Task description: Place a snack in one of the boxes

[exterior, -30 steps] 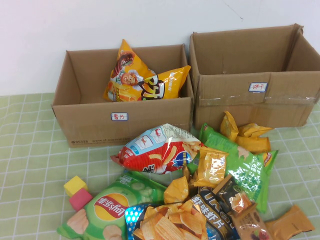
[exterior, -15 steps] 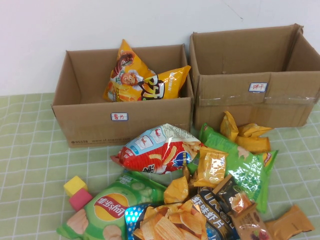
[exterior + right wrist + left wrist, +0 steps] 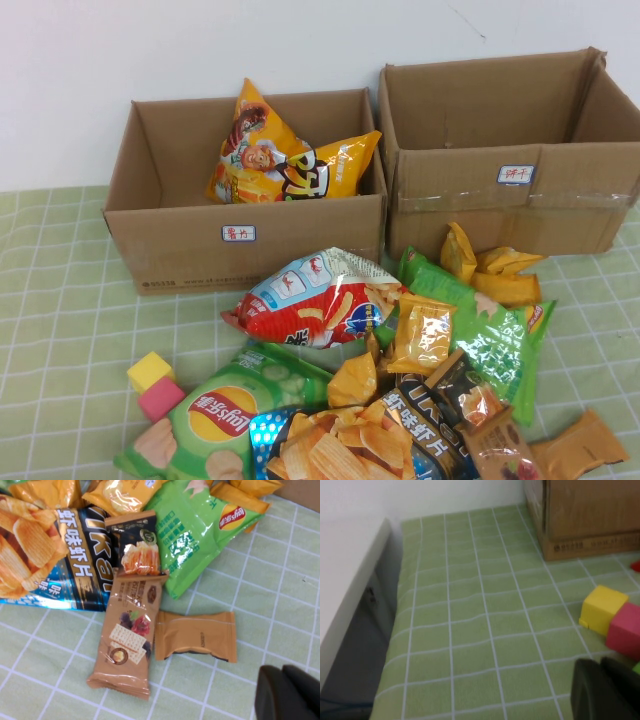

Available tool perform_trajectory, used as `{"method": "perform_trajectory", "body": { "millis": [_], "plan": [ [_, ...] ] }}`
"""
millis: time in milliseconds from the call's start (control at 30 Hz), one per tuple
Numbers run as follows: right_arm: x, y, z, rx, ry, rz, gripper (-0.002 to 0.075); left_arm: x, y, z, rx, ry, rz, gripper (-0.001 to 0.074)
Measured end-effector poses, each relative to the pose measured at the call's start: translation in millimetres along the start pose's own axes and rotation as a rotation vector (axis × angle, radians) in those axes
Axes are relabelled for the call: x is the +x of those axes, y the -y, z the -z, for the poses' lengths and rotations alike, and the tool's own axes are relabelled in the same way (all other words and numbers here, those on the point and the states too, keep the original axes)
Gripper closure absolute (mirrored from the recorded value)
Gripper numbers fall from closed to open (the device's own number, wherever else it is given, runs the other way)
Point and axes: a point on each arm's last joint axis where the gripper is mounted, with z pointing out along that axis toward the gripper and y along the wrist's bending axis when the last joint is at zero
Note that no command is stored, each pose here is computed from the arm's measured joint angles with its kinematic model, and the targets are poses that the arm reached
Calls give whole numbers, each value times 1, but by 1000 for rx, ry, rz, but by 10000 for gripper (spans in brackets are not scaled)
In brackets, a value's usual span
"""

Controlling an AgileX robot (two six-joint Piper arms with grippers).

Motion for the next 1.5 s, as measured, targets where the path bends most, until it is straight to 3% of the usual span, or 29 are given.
{"method": "perform_trajectory", "body": {
  "millis": [1133, 1500],
  "plan": [
    [0, 0, 0, 0, 0, -2, 728, 0, 0, 0, 33, -1, 35, 736],
    [0, 0, 0, 0, 0, 0, 728, 0, 1, 0, 43, 0, -30, 736]
  ]
}}
